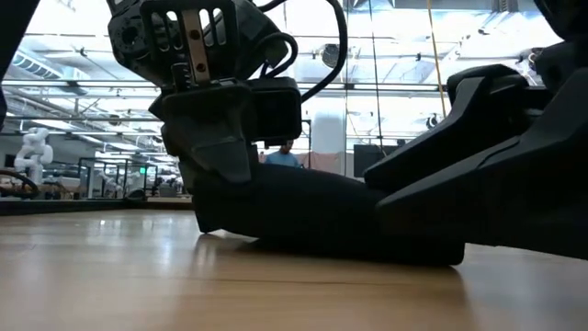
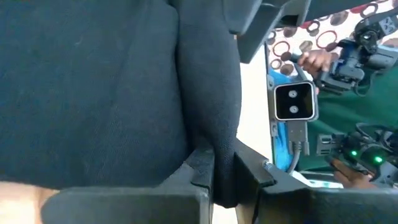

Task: Roll napkin
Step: Roll the black napkin

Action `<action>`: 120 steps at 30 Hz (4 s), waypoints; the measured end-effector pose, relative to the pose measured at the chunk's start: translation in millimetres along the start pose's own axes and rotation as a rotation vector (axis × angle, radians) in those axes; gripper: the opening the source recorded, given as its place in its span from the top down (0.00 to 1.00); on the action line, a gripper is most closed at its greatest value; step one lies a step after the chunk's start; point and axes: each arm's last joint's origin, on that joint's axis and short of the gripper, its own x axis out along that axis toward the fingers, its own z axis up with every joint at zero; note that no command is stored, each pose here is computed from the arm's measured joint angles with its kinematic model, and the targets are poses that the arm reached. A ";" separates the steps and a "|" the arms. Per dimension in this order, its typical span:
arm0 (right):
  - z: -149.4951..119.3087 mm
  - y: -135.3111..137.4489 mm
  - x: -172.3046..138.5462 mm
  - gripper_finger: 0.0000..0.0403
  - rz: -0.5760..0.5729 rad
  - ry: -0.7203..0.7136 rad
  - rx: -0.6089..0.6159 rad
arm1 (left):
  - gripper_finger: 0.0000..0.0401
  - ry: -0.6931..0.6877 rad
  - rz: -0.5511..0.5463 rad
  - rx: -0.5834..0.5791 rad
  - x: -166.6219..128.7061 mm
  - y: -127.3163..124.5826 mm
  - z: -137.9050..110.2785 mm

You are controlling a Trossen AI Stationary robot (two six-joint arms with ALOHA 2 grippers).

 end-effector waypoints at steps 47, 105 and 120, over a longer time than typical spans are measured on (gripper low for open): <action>-15.7 -5.3 2.6 0.96 -0.017 0.129 0.270 | 0.78 -0.030 0.093 0.073 7.3 -10.9 -8.3; -19.1 -10.2 10.0 0.97 0.028 0.207 0.591 | 0.59 -0.157 0.924 1.013 60.7 -56.9 -67.8; -6.5 -11.4 1.7 0.78 0.066 0.195 0.424 | 0.95 -0.167 0.699 0.736 41.6 -38.5 -40.6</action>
